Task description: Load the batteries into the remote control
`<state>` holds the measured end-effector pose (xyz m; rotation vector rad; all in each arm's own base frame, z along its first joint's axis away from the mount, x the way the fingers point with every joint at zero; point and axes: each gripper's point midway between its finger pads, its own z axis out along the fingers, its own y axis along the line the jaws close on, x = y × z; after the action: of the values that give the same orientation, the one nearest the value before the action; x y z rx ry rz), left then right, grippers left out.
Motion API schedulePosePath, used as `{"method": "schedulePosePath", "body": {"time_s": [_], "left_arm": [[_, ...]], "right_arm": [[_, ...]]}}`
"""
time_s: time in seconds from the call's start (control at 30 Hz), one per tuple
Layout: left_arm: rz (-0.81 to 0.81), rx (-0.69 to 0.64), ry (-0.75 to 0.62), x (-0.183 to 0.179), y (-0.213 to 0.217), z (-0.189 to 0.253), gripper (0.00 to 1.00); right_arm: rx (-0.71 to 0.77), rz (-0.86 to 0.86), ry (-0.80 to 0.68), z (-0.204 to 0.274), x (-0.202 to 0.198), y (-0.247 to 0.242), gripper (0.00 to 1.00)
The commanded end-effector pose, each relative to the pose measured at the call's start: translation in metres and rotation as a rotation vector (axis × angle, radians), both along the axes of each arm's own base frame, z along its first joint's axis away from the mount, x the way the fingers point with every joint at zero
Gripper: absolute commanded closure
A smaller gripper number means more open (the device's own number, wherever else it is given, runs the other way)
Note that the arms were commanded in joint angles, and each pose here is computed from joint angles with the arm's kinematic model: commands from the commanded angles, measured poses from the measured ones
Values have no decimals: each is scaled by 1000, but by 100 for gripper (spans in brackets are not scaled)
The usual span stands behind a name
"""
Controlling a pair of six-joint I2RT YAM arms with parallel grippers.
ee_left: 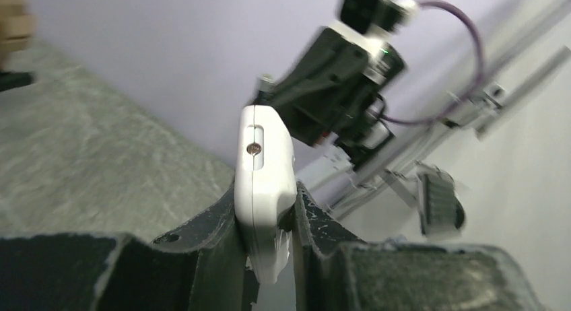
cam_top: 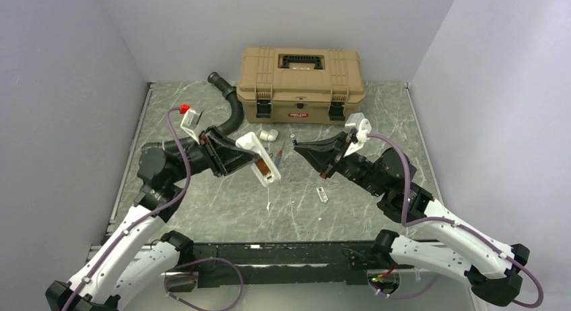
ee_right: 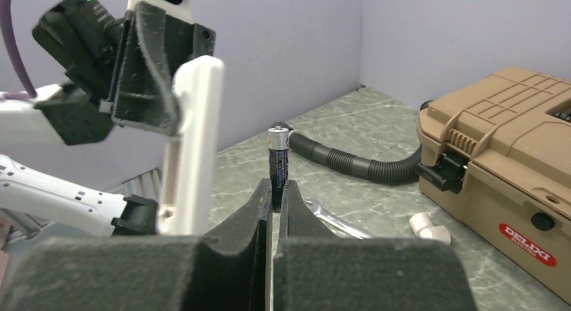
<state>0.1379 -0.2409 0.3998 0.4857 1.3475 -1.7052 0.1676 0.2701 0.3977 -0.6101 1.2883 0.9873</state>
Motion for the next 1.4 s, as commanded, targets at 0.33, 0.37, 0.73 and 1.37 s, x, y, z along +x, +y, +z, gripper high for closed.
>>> {"method": "schedulePosePath", "body": {"time_s": [0.33,0.37,0.73,1.37], "left_arm": [[442,215,565,94,14,-99,100],[443,215,574,95,14,-100,100],[397,125,608,92,9,-96,100],[386,92,584,88,11,-89,100]], "right_arm": [[-161,20,149,-36,17,32,100],[-131,19,143,-34,17,32,100],[-93,41,223,-51,25,54,100],[-115,33,312,-75,35,74,100]]}}
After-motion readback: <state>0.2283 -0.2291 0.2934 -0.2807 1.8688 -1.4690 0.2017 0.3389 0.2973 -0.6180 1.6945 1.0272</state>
